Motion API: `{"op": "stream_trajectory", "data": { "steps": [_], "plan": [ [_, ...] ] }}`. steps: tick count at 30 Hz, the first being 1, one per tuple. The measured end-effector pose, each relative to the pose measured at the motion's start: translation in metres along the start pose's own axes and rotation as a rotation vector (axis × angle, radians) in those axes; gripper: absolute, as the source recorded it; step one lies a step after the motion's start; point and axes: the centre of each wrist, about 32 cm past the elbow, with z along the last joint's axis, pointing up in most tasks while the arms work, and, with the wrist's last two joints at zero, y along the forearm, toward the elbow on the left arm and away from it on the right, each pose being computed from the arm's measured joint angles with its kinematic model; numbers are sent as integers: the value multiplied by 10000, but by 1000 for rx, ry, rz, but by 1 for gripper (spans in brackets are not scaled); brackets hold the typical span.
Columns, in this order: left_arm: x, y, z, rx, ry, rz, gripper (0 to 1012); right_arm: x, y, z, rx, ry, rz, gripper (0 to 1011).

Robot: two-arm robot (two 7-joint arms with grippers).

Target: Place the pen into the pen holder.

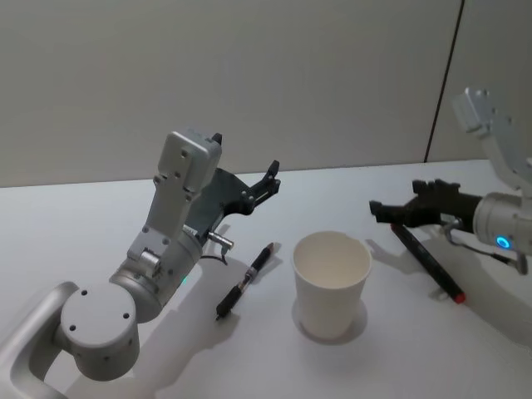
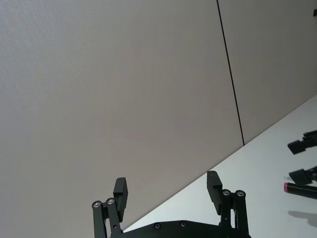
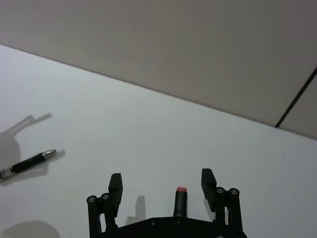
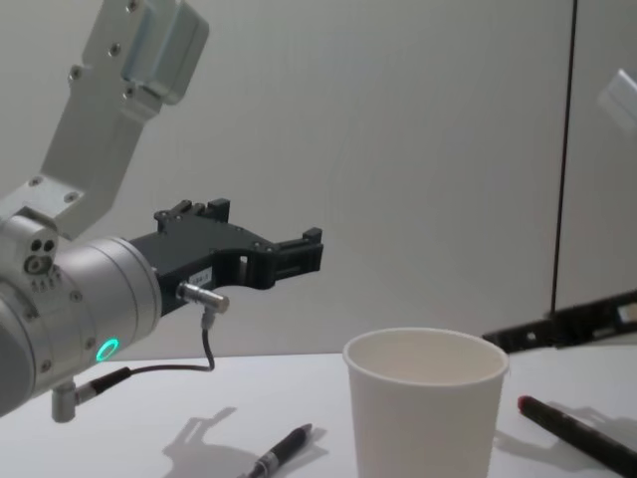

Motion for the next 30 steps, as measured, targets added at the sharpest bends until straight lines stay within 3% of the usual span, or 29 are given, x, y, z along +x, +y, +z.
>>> {"op": "stream_trajectory", "data": {
  "steps": [7,14,30],
  "plan": [
    [0,0,0,0,0,0,1001,43,-125,-121,-94,59,1,1001],
    [0,0,0,0,0,0,1001,58,-193,-242,-139,98,-13,1001],
    [0,0,0,0,0,0,1001,49,-184,-366,-133,135,-17,1001]
  ]
}}
